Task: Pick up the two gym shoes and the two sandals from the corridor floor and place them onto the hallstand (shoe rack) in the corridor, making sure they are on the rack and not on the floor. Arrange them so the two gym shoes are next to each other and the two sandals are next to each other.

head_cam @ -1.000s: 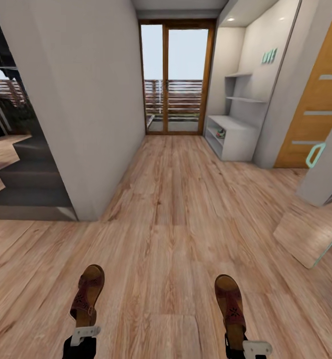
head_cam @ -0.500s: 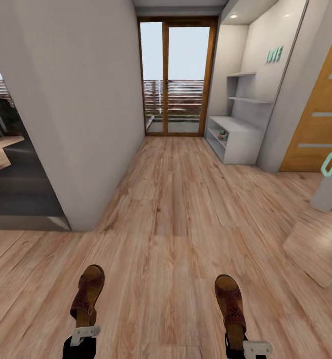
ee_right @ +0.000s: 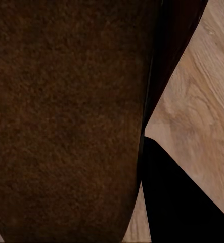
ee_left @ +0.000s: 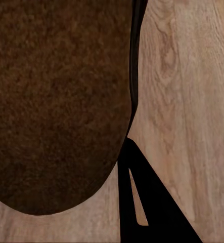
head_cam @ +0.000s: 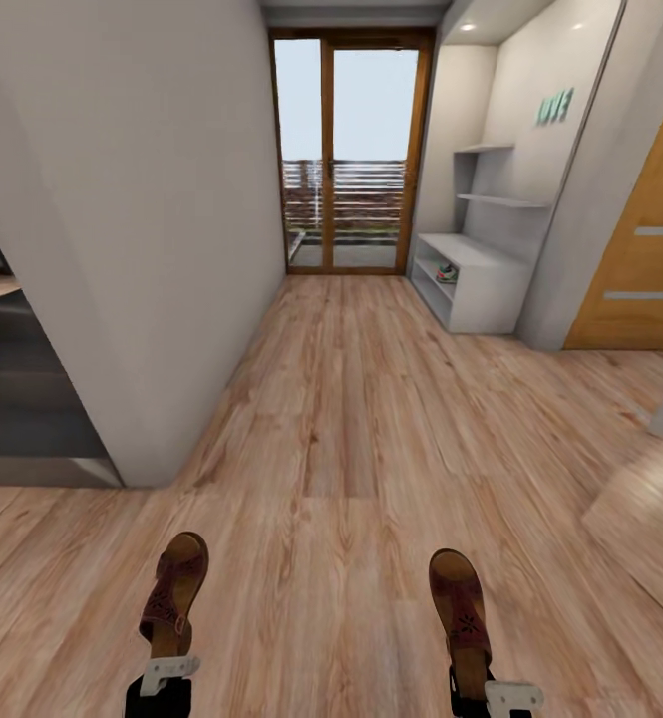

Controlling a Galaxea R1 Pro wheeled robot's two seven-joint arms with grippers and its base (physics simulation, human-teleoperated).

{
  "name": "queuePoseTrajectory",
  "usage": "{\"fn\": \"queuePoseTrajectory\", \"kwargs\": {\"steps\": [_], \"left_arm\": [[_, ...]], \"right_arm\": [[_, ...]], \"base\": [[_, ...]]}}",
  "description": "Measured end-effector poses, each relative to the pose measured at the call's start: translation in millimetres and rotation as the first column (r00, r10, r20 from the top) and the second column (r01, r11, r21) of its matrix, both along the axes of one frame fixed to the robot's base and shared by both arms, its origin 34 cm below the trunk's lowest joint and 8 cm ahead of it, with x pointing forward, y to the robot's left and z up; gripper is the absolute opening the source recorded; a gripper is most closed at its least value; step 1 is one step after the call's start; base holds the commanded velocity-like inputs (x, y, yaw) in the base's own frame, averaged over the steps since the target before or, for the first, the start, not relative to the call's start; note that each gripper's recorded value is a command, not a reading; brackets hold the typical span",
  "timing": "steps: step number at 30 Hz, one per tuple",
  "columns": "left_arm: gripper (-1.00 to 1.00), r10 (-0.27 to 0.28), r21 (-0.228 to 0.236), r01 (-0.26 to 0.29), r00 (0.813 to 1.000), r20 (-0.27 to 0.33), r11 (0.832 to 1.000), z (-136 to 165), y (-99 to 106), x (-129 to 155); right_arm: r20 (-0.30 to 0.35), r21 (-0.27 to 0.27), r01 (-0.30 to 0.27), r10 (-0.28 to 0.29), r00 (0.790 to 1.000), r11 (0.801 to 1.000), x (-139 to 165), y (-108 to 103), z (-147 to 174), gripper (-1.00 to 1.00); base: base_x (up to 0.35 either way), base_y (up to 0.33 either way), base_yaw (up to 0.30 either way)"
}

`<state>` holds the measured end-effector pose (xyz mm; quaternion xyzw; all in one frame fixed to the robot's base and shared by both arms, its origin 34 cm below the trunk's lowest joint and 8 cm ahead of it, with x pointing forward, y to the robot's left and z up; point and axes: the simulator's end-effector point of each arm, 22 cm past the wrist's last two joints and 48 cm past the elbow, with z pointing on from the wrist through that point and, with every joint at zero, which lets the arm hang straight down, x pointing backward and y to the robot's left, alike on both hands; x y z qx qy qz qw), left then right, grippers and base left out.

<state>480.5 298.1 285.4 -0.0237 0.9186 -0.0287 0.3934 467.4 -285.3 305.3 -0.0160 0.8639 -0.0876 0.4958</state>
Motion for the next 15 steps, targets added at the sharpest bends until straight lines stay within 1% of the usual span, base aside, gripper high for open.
{"fn": "queuePoseTrajectory", "kwargs": {"steps": [4,7,15], "left_arm": [[-1.00,-0.001,-0.001,0.001,1.000,-0.003,1.000,-1.3,-1.1,-2.1],[-1.00,-0.003,0.002,0.003,1.000,0.008,1.000,0.1,-1.2,-1.5],[-1.00,-0.004,0.003,0.004,1.000,0.011,1.000,0.2,-1.2,-2.2]], "right_arm": [[-0.001,0.000,0.000,0.000,1.000,1.000,-0.3,0.0,-0.4,-1.00],[-0.001,0.000,-0.001,0.001,1.000,1.000,-0.3,0.2,-0.5,-1.00],[-0.002,0.000,0.000,0.000,1.000,1.000,-0.4,0.0,-0.6,-1.00]], "base": [[0.339,0.000,-0.148],[0.339,0.000,-0.023],[0.339,0.000,-0.004]]}}
